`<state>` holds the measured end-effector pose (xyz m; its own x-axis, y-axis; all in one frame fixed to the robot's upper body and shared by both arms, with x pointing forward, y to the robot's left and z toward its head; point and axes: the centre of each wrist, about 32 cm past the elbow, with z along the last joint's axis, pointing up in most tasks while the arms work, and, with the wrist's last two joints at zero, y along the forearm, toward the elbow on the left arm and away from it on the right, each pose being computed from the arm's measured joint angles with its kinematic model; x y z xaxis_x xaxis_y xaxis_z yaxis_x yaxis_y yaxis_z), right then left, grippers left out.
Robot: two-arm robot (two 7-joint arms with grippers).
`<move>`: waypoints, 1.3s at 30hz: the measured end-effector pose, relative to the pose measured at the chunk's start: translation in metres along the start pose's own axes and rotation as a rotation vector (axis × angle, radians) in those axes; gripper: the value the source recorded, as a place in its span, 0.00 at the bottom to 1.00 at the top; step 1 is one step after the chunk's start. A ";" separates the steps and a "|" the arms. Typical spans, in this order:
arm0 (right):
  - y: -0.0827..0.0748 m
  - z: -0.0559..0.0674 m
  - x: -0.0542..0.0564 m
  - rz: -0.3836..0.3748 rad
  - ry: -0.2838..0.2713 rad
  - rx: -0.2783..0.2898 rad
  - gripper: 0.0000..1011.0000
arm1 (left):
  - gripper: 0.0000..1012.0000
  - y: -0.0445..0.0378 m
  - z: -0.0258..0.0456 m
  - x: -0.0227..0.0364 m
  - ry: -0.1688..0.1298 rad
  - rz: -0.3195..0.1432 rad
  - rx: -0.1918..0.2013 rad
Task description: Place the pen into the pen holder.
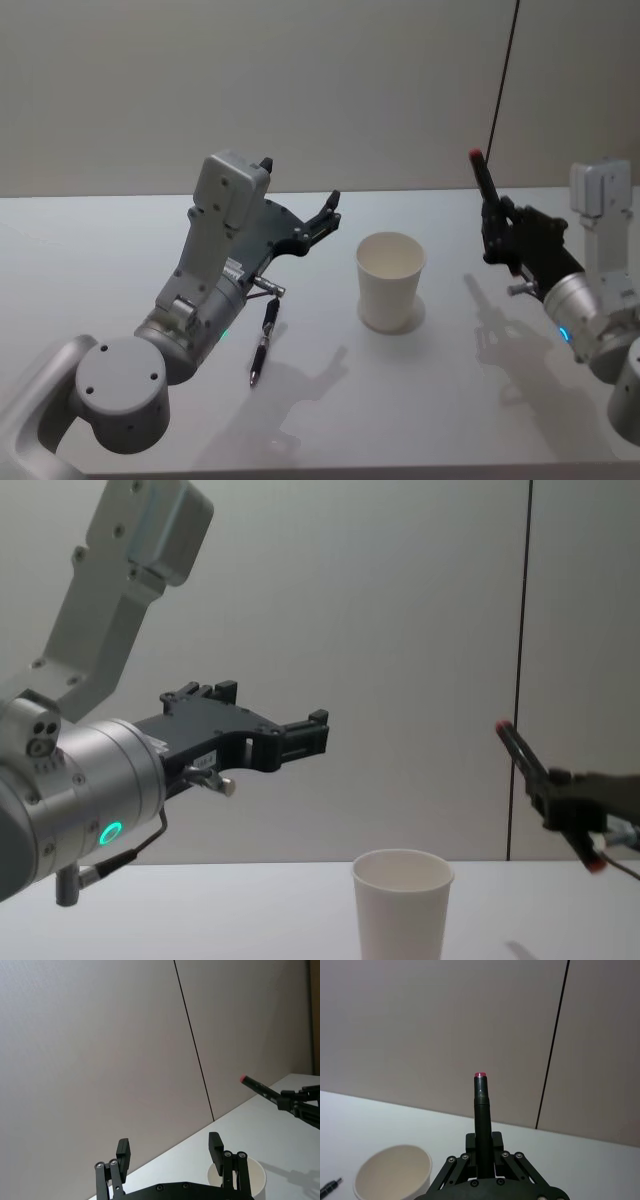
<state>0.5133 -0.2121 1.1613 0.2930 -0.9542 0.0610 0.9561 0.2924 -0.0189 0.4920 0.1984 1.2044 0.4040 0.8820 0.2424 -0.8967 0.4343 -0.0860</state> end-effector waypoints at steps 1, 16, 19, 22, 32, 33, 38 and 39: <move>0.001 0.000 0.000 0.003 -0.001 0.012 0.18 | 0.99 0.0000 0.0000 0.0000 0.000 0.000 0.000; 0.026 0.003 -0.021 0.092 -0.027 0.257 0.18 | 0.99 0.0000 0.0000 0.0000 0.000 0.000 0.000; 0.033 0.003 -0.026 0.110 -0.036 0.287 0.18 | 0.99 0.0000 0.0000 0.0000 0.000 0.000 0.000; 0.038 0.002 -0.030 0.121 -0.040 0.302 0.18 | 0.99 0.0000 0.0000 0.0000 0.000 0.000 0.000; 0.054 -0.005 -0.042 0.158 -0.062 0.318 0.18 | 0.99 0.0000 0.0000 0.0000 0.000 0.000 0.000; 0.054 -0.005 -0.042 0.158 -0.062 0.318 0.18 | 0.99 0.0000 0.0000 0.0000 0.000 0.000 0.000; 0.060 -0.011 -0.045 0.167 -0.068 0.307 0.18 | 0.99 0.0000 0.0000 0.0000 0.000 0.000 0.000; 0.061 -0.013 -0.046 0.169 -0.069 0.304 0.18 | 0.99 0.0000 0.0000 0.0000 0.000 0.000 0.000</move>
<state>0.5582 -0.1511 1.1449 0.4365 -0.8871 0.1500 0.8473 0.4614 0.2628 0.4920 0.1984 1.2044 0.4040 0.8820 0.2424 -0.8967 0.4343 -0.0860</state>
